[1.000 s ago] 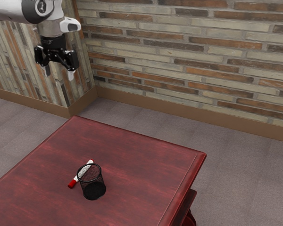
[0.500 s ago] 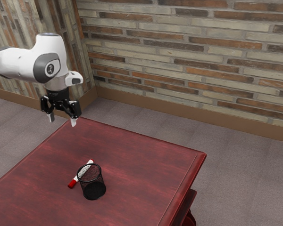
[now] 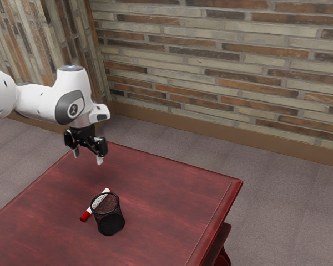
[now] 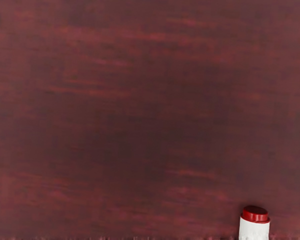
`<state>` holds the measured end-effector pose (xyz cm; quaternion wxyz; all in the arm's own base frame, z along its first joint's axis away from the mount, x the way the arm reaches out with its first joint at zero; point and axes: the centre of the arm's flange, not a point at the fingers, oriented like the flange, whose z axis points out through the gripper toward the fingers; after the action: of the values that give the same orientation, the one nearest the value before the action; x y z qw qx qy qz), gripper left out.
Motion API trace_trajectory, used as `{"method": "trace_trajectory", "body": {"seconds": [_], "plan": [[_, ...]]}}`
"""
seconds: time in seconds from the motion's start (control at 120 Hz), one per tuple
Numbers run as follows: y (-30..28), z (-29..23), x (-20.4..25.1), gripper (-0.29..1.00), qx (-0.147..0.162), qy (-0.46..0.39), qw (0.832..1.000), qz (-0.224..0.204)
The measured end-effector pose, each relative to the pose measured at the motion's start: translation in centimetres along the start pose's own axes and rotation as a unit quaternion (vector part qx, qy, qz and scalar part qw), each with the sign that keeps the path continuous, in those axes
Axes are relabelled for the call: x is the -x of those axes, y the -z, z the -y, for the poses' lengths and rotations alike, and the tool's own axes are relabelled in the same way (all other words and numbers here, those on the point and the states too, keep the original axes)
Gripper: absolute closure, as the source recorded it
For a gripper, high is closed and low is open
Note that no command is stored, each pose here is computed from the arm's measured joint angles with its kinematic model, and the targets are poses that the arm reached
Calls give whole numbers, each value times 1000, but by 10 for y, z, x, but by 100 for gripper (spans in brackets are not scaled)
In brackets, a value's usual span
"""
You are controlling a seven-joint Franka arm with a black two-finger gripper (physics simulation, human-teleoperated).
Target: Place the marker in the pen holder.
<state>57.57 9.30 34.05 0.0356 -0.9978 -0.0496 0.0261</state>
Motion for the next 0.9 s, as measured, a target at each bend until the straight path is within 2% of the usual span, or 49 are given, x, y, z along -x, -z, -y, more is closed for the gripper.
{"method": "trace_trajectory", "body": {"seconds": [0.367,0.783,0.9], "plan": [[-20,-41,40,0,15,-53,998,-23],[-57,-61,57,0,18,-72,997,-20],[-65,-61,48,0,16,-71,997,-22]]}}
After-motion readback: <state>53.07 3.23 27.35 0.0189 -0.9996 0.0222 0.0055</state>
